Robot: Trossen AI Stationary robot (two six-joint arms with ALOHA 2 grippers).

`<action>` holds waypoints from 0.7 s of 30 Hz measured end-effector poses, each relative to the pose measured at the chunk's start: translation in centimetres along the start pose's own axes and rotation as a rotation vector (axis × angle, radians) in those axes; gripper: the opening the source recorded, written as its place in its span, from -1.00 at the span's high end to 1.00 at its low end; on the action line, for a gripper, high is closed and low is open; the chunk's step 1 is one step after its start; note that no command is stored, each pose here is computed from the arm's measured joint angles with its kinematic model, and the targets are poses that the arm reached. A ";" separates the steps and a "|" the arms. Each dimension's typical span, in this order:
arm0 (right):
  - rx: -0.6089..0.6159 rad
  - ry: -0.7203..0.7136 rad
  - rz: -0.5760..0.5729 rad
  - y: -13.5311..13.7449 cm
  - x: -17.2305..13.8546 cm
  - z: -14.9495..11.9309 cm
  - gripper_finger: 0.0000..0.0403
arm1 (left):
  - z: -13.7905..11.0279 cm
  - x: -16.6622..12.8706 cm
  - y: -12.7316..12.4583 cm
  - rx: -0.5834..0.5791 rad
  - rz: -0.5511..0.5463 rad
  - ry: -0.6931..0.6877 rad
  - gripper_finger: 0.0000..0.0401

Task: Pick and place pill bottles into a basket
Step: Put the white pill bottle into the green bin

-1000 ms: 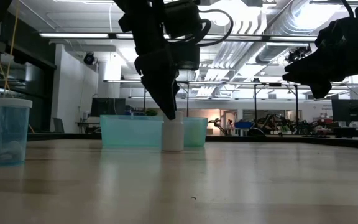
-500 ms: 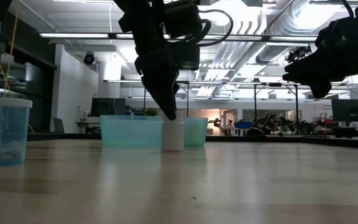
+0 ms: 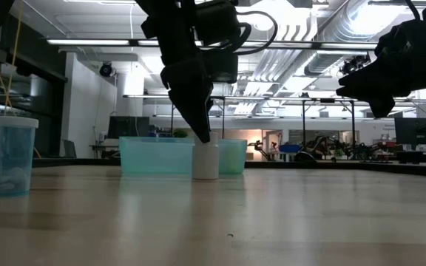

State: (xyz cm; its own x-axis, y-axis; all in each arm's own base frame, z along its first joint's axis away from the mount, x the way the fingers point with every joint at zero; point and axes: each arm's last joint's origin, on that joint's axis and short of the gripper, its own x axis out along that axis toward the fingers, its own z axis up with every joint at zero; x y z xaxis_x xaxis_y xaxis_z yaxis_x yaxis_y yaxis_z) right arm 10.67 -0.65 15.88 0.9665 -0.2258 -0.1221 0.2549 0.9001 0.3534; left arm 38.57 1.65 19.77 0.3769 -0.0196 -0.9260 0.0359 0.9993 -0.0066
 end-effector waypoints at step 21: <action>-0.007 0.000 0.000 0.0 0.0 0.0 0.37 | 2.4 -4.5 0.0 0.039 0.001 0.024 -0.04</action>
State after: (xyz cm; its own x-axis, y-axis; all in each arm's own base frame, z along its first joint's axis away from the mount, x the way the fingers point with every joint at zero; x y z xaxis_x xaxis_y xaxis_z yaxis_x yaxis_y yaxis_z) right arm 10.67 -0.65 15.88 0.9664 -0.2258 -0.1225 0.2548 0.9027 0.3466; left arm 39.15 1.70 24.84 0.3545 -0.0179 -0.9349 0.0716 0.9974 0.0081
